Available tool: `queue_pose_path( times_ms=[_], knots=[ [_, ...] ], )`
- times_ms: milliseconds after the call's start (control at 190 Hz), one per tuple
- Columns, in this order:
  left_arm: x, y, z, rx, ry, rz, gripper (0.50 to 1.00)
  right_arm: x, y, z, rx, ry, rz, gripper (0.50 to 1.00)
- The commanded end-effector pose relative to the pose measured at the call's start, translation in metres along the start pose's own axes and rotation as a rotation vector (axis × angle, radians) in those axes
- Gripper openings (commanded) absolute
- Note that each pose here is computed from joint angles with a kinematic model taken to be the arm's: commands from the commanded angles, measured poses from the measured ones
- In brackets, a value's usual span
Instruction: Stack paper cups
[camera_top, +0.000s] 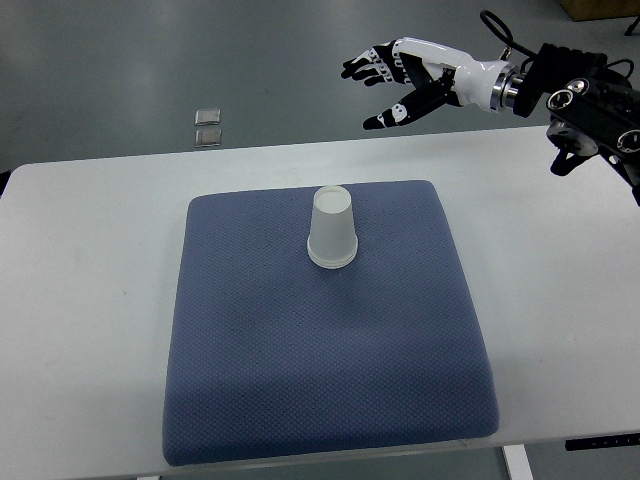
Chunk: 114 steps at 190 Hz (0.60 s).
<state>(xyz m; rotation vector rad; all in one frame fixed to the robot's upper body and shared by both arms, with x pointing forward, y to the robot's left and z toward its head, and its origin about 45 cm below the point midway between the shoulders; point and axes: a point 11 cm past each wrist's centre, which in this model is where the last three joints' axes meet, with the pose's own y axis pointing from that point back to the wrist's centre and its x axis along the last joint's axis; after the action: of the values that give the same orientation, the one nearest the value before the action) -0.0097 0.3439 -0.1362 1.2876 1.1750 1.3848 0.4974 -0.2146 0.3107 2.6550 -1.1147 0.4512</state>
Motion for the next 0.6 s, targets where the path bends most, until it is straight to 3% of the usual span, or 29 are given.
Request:
queue_pose_path(
  times_ms=[0, 263, 595],
  knots=[
    [0.000, 0.000, 0.000, 0.000, 0.000, 0.000, 1.000, 0.006, 0.006, 0.012, 0.042, -0.138, 0.099, 0.909],
    [0.000, 0.000, 0.000, 0.000, 0.000, 0.001, 1.000, 0.020, 0.035, 0.065, 0.118, -0.572, 0.451, 0.911],
    [-0.001, 0.000, -0.007, 0.017, -0.001, -0.005, 1.000, -0.004, 0.037, 0.103, 0.133, -0.872, 0.593, 0.911]
  ],
)
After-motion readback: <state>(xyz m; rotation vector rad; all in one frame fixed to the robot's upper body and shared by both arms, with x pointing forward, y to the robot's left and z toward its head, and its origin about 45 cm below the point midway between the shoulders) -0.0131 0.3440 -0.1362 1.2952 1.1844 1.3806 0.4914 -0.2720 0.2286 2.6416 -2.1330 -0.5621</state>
